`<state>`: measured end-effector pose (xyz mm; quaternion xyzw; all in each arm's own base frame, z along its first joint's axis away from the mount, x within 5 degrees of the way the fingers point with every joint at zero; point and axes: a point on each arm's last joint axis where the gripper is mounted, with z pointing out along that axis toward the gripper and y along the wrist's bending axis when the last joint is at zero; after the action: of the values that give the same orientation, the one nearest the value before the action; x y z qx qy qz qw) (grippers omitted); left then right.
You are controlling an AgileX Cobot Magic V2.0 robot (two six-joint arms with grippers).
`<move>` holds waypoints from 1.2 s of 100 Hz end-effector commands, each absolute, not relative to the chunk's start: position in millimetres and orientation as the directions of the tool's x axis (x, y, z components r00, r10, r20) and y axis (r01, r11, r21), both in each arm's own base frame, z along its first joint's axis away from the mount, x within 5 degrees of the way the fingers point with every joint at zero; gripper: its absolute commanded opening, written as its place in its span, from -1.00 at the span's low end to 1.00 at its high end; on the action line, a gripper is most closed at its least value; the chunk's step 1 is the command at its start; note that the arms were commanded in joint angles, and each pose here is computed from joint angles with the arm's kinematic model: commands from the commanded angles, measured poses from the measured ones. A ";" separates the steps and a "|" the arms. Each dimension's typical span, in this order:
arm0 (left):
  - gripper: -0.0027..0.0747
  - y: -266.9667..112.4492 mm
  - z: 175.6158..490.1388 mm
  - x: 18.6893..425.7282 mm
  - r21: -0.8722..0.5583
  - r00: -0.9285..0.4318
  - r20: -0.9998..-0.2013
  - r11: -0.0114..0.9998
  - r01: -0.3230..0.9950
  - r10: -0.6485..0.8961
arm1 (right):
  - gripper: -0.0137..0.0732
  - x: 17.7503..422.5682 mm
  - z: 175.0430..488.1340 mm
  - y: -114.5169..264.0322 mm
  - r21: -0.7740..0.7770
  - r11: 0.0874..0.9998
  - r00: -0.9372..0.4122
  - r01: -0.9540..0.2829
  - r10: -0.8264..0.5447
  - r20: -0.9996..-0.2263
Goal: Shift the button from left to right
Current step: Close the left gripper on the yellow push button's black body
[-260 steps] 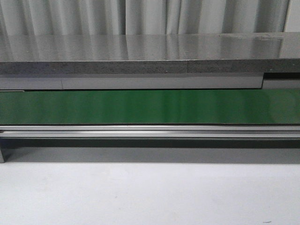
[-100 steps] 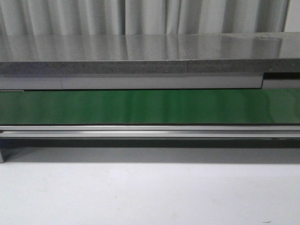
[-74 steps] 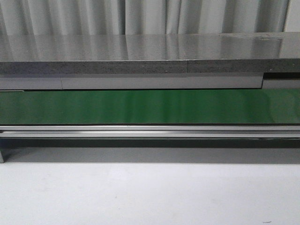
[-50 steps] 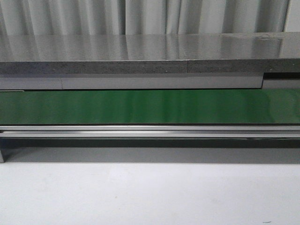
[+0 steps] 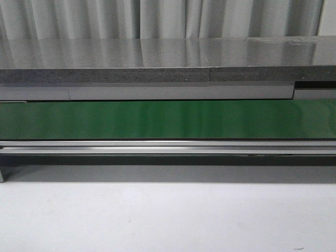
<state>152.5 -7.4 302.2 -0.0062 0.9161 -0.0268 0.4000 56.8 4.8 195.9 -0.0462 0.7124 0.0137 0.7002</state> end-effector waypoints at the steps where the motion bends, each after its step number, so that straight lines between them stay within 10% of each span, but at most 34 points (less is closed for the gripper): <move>1: 0.84 -3.9 320.9 163.6 -0.059 -0.630 -0.774 0.998 -0.016 -0.056 | -0.84 55.2 204.8 4.6 -0.054 0.995 0.088 -0.079 -0.047 -0.995; 33: 0.81 41.8 325.6 222.0 0.050 -0.722 -0.686 0.985 -0.164 -0.086 | -0.84 55.2 204.8 4.6 -0.054 0.995 0.088 -0.079 -0.047 -0.995; 120: 0.78 112.6 212.6 353.2 0.044 -0.905 -0.377 0.972 -0.232 -0.199 | -0.84 55.2 204.8 4.6 -0.054 0.995 0.088 -0.079 -0.047 -0.995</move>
<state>346.8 111.1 195.4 -0.1078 0.9823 0.0405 0.1477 56.8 4.8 195.9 -0.0462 0.7124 0.0137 0.7002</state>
